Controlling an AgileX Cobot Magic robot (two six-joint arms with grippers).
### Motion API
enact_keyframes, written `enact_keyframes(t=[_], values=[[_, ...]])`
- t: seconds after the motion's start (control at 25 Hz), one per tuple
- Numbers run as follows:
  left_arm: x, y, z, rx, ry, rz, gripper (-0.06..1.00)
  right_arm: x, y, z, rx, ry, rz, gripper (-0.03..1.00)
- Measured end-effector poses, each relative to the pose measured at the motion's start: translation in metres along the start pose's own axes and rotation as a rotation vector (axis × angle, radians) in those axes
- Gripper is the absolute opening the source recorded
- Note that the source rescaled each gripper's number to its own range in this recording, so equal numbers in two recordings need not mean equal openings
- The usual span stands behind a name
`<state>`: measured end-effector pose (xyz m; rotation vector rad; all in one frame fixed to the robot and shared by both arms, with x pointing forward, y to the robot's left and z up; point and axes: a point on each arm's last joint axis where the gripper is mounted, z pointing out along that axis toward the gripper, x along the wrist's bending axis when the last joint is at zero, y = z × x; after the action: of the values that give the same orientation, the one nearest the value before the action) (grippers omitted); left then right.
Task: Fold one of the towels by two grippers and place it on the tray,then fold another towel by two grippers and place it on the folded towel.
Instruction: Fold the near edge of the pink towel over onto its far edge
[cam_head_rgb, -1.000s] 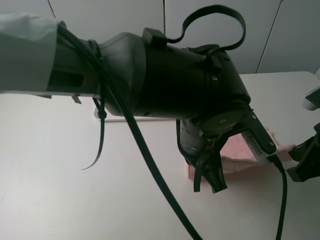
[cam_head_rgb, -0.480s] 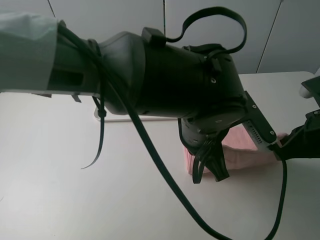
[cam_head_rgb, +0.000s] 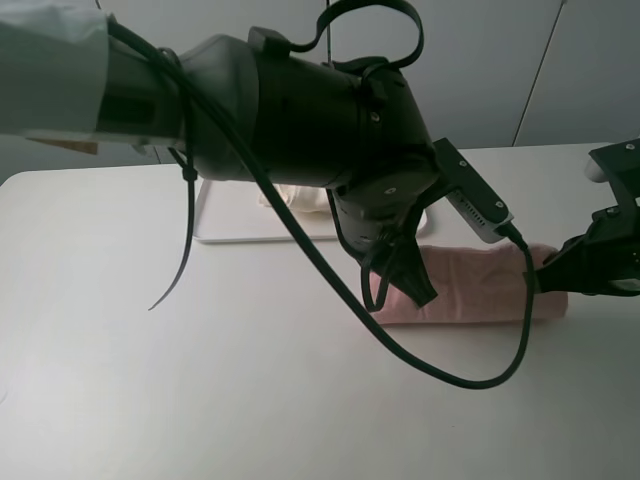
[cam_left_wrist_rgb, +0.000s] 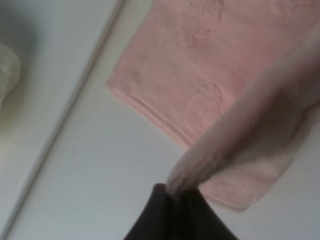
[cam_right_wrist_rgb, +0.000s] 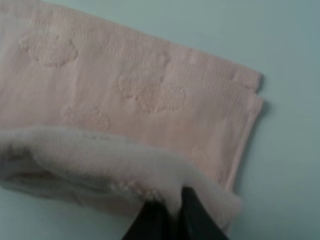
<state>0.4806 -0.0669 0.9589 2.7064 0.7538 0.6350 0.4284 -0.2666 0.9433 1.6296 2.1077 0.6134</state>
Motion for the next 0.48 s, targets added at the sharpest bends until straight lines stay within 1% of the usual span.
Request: enact_keyframes(t=[0.2,0.32,0.48], values=[[0.005,0.002,0.002,-0.028,-0.012,-0.019,0.0,0.0,0.003,0.009,-0.028,-0.002,0.029,0.0],[0.002,0.002,0.007,-0.026,-0.017,-0.017,0.0,0.0,0.004,0.015,-0.033,-0.003,0.033,0.0],[-0.002,0.0,0.018,-0.007,-0.018,-0.002,0.0,-0.001,0.007,0.021,-0.068,-0.007,0.035,0.0]])
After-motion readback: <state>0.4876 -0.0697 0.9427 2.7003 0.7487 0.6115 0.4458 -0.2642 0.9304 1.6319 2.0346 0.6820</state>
